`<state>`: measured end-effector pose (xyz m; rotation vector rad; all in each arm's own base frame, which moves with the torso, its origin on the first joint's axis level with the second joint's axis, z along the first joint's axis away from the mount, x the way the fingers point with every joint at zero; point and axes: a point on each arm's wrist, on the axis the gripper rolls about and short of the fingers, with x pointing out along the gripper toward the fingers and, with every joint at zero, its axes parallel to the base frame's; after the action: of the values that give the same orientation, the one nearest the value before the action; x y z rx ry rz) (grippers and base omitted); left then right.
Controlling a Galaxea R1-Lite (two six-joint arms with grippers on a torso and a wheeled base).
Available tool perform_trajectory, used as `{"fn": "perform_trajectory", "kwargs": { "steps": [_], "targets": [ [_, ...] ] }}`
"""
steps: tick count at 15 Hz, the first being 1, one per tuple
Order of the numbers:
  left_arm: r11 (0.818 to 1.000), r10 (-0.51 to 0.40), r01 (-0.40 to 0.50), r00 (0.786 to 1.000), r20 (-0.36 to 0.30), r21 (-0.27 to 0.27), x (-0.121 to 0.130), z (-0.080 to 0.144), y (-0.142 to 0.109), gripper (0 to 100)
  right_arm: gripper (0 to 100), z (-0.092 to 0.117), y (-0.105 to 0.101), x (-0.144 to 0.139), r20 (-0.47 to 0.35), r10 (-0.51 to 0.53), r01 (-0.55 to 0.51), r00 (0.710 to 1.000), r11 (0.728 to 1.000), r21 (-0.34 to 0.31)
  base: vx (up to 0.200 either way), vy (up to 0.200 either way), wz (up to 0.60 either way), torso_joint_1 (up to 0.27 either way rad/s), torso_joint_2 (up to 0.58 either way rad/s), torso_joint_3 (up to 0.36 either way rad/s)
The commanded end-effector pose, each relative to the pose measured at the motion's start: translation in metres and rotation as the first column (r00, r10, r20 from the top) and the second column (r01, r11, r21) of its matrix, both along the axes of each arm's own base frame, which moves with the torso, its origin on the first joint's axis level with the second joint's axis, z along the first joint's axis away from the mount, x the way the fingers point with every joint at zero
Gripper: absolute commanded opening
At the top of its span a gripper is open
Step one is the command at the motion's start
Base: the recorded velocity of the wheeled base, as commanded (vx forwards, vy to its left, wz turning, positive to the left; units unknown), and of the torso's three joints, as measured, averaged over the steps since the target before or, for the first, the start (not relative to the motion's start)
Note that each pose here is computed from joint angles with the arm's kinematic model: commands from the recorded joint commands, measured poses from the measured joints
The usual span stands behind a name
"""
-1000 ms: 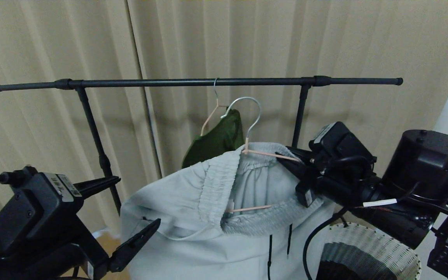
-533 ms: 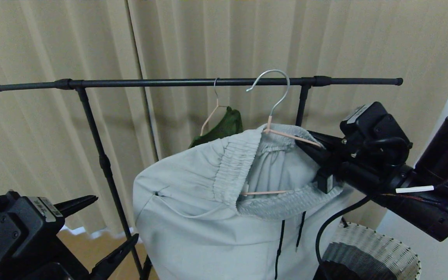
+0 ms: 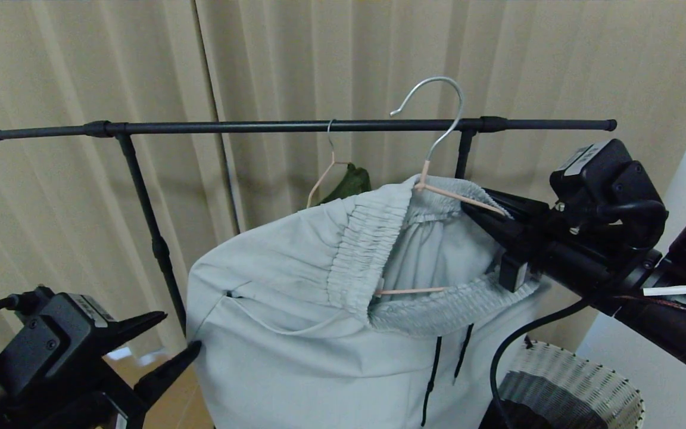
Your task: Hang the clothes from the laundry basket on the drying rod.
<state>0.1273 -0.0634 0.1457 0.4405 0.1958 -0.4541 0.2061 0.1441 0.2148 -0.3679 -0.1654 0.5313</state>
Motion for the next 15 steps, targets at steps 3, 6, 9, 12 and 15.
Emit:
{"fn": "perform_trajectory", "kwargs": {
  "steps": [3,6,9,12,15],
  "targets": [
    [1.000,0.006,-0.005,1.000,-0.031,0.012,0.003,-0.006,-0.001,0,0,0.002,0.000,-0.001,0.007,0.002,-0.002,1.000,1.000,0.004,0.000,0.000,0.00,0.000,0.00,0.000],
    [0.997,0.077,-0.078,0.996,-0.039,-0.005,0.004,-0.007,0.009,0,0,0.004,-0.001,-0.001,0.012,-0.001,0.001,1.000,1.000,0.008,0.000,0.000,0.00,0.000,0.00,0.000],
    [0.972,0.231,-0.229,0.972,-0.036,0.044,0.007,-0.012,0.033,0,0,0.006,-0.004,0.000,0.017,-0.017,0.017,1.000,1.000,0.011,0.000,0.000,0.00,0.000,0.00,0.000],
    [0.956,0.272,-0.267,0.962,-0.023,0.122,0.004,-0.017,0.043,0,0,0.005,-0.009,0.003,0.011,-0.037,0.037,0.999,0.999,0.006,0.000,0.000,0.00,0.000,0.00,0.000],
    [0.956,0.266,-0.263,0.964,-0.008,0.128,0.003,-0.016,0.043,0,0,0.005,-0.009,0.003,0.006,-0.038,0.038,0.999,0.999,0.002,0.000,0.000,0.00,0.000,0.00,0.000]
  ]
}}
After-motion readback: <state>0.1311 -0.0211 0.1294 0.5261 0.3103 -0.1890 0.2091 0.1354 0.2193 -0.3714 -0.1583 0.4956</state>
